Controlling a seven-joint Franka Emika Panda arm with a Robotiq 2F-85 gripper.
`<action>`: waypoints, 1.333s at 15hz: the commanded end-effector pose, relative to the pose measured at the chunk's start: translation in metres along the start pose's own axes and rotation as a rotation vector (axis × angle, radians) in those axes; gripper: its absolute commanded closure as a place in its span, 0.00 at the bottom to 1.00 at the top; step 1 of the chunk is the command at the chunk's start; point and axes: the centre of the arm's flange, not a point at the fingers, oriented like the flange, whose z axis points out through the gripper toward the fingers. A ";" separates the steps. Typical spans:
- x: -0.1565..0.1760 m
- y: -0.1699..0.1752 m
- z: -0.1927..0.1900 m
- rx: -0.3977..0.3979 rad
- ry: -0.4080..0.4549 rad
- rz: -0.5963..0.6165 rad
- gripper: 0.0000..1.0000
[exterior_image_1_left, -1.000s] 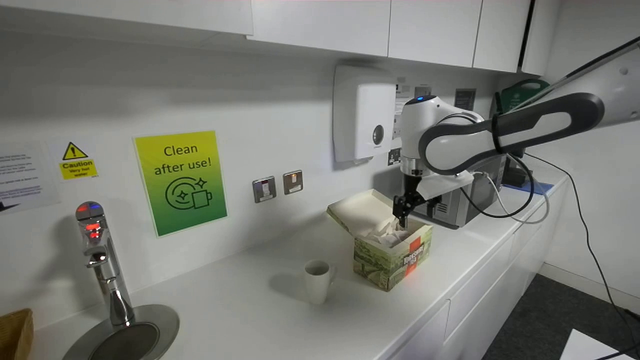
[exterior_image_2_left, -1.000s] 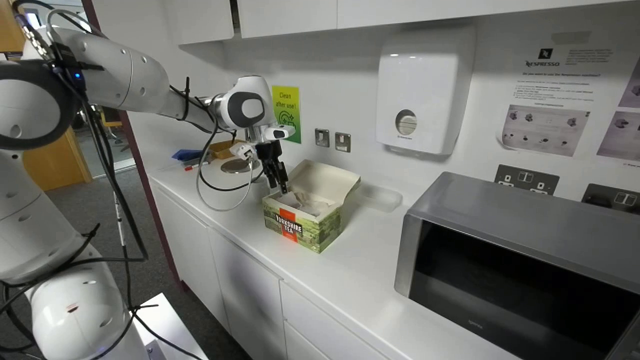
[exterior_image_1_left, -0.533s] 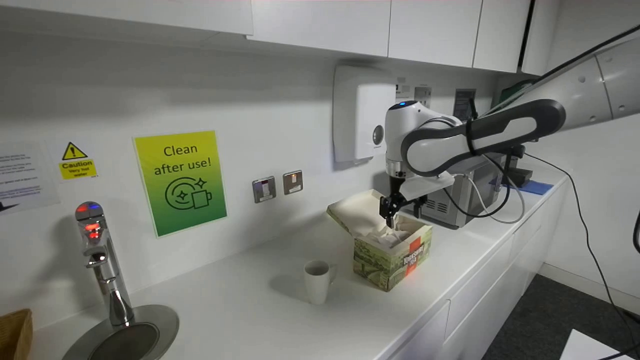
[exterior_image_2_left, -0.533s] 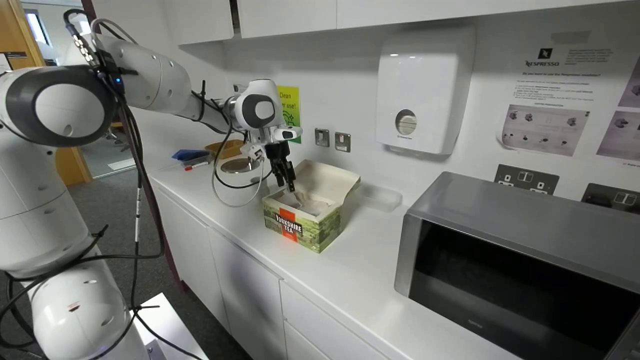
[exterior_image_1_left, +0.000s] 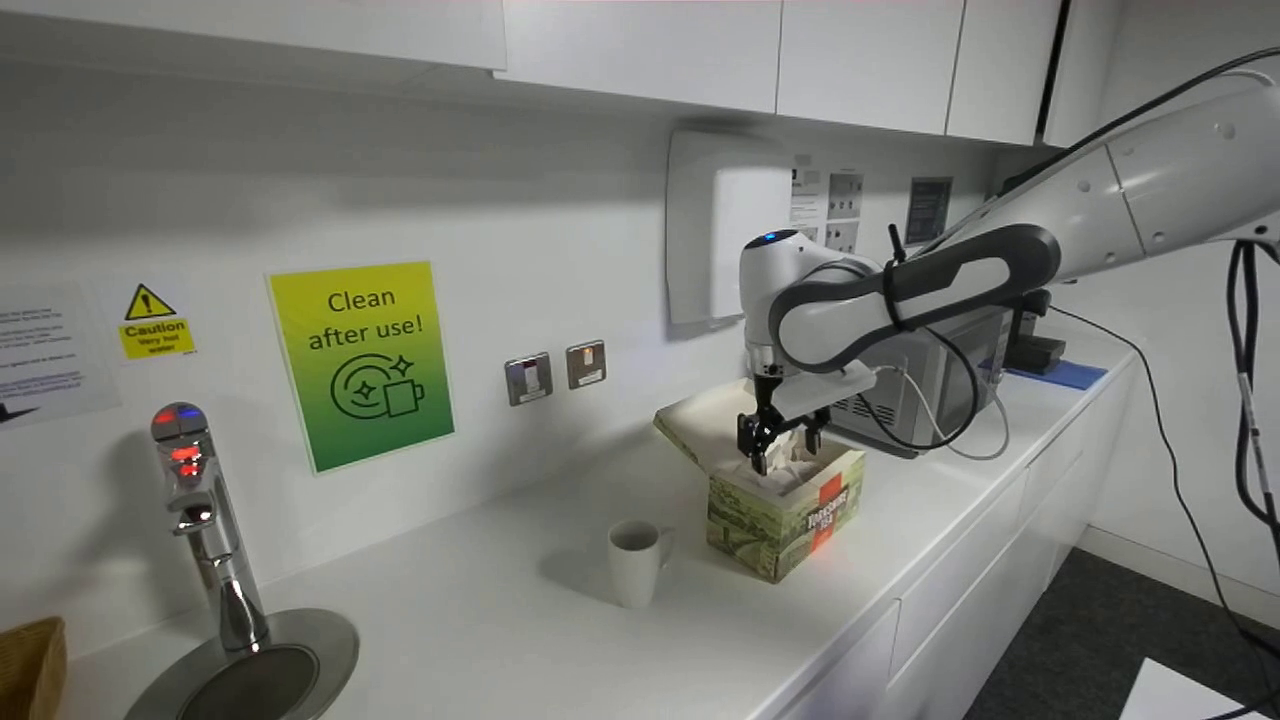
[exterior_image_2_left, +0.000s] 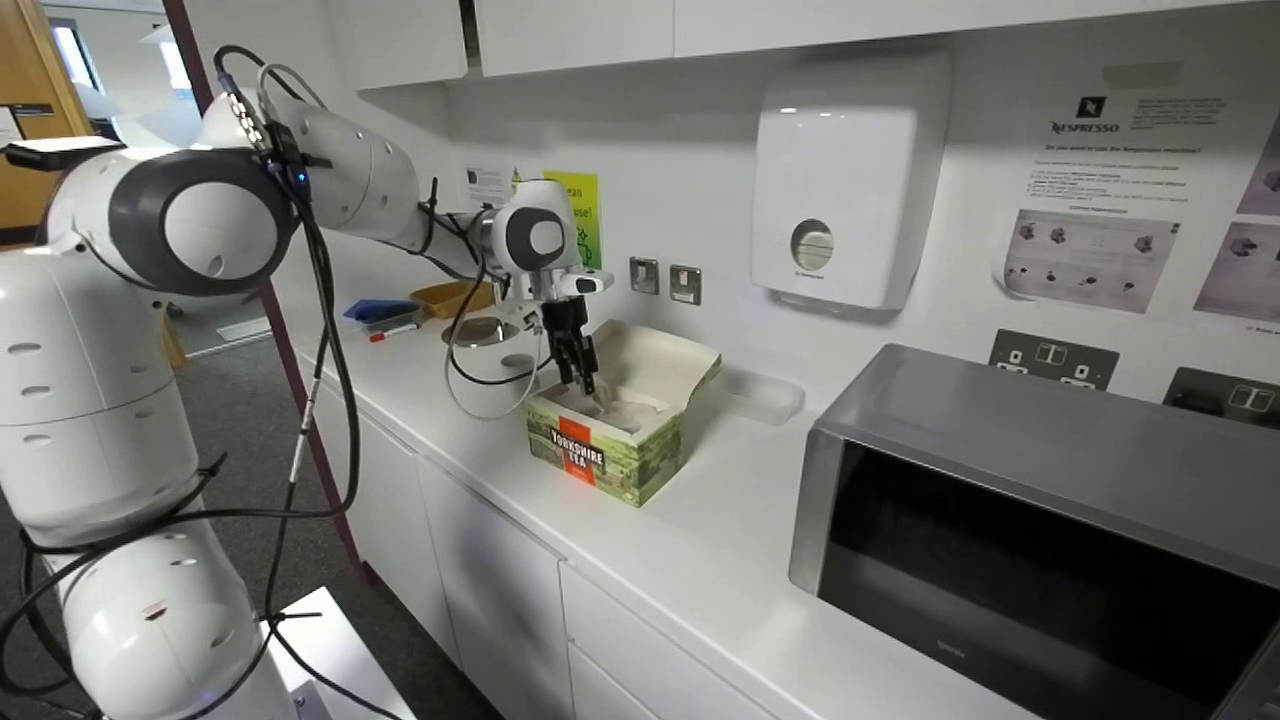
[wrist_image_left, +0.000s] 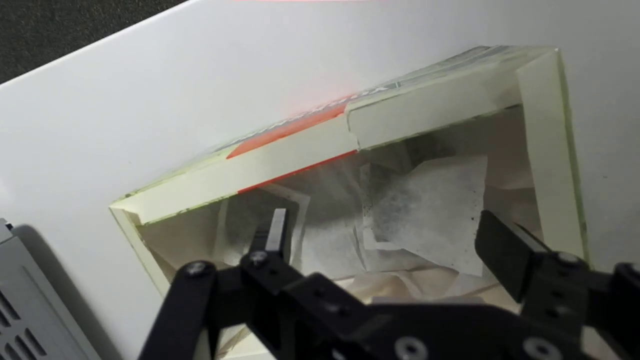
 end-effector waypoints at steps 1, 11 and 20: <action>0.013 -0.005 -0.005 -0.022 -0.009 0.018 0.00; 0.014 -0.024 0.003 -0.038 -0.026 -0.009 0.00; 0.019 -0.015 0.007 -0.040 -0.037 0.006 0.26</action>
